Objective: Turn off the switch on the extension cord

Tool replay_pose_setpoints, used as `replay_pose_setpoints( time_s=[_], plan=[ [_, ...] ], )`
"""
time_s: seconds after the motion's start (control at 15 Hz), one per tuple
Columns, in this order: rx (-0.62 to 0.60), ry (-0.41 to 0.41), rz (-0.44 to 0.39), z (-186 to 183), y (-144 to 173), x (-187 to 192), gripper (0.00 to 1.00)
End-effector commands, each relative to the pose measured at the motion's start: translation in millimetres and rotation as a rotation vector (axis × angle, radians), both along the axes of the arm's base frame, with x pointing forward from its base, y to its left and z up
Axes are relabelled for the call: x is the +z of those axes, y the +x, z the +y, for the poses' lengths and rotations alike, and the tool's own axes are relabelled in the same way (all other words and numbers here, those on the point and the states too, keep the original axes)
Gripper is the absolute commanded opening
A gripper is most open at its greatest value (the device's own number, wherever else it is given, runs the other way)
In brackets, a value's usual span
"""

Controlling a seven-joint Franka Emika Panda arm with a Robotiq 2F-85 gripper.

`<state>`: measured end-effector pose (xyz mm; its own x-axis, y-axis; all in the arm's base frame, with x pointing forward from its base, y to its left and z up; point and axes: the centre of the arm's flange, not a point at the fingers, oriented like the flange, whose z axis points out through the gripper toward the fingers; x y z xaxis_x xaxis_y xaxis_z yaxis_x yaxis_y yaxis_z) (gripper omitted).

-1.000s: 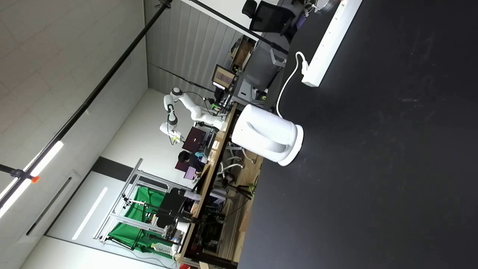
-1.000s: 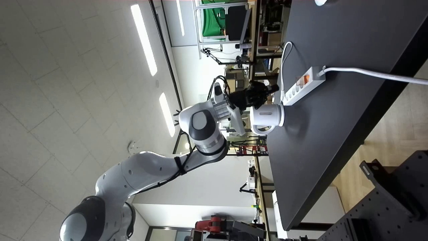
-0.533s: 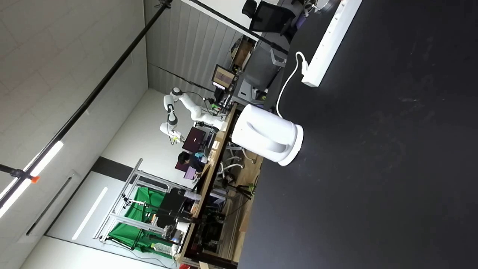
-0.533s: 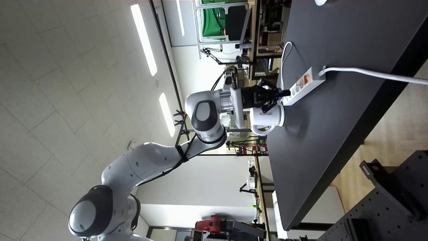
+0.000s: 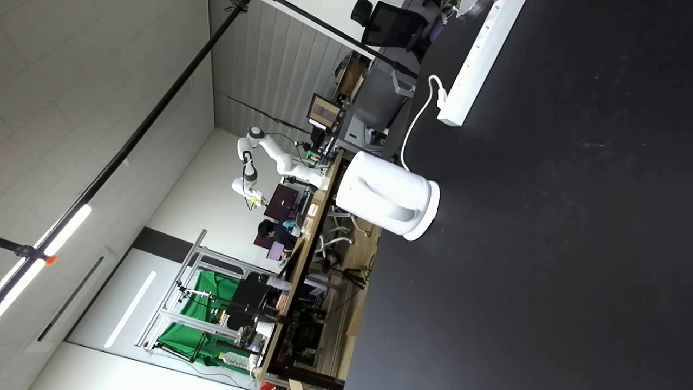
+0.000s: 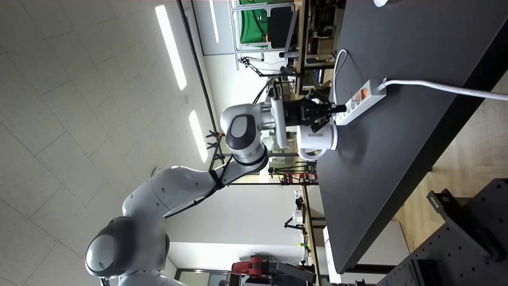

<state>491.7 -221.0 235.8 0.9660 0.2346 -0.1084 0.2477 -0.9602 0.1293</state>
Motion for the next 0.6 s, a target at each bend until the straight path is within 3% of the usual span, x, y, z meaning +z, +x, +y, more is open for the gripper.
replay_pose_setpoints(
  time_s=[0.0, 0.13, 0.53],
  plan=[
    [0.000, 0.000, 0.000, -0.1, 0.1, 0.1, 0.01],
    [0.000, 0.000, 0.000, -0.2, 0.1, 0.2, 0.00],
    [0.131, -0.080, -0.105, 5.7, 4.0, -6.6, 0.00]
  ],
)
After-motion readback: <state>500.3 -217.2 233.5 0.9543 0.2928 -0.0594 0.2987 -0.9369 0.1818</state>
